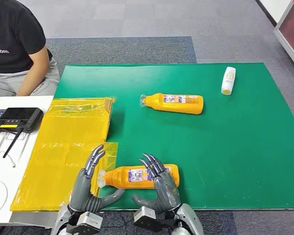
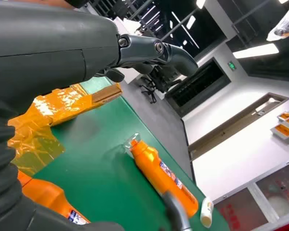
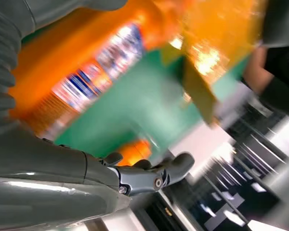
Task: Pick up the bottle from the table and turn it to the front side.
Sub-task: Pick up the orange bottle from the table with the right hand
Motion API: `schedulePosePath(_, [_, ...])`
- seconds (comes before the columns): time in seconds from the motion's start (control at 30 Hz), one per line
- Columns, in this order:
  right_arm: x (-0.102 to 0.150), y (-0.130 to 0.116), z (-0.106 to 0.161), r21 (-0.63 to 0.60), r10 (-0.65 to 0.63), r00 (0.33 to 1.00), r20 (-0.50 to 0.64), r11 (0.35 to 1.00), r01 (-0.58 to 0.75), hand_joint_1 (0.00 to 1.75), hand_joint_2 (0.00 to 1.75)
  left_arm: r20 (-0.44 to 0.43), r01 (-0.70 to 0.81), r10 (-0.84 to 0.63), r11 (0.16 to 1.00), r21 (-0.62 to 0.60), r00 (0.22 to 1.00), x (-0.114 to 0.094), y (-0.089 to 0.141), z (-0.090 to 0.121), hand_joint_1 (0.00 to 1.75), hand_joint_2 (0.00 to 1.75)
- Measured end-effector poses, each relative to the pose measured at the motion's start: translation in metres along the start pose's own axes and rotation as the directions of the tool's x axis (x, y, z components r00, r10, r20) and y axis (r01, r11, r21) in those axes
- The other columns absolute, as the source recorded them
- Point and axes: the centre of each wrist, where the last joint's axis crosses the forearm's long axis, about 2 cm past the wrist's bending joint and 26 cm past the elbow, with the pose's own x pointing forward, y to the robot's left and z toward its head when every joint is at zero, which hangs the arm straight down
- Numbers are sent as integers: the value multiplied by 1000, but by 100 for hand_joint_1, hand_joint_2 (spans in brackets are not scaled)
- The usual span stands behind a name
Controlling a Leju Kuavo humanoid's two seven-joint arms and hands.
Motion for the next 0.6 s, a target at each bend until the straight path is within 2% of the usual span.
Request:
schedulePosePath(0.13, [-5, 4, 2, 34, -19, 999, -46, 999, 21, 0, 175, -7, 1, -1, 1000, 5, 1000, 0, -1, 1, 0, 175])
schedulePosePath(0.33, [-5, 14, -1, 140, -23, 982, -187, 989, 50, 0, 175, -46, 15, -14, 1000, 12, 999, 0, -4, 8, 0, 175])
schedulePosePath(0.47, [-1, 15, -5, 176, 14, 973, -232, 984, 28, 0, 175, -64, 21, -20, 1000, 19, 998, 1, -6, 12, 0, 175])
schedulePosePath(0.6, [-1, 14, -10, 219, 105, 964, -244, 974, -51, 0, 175, -75, 20, -18, 1000, 23, 997, 1, -7, 12, 0, 175])
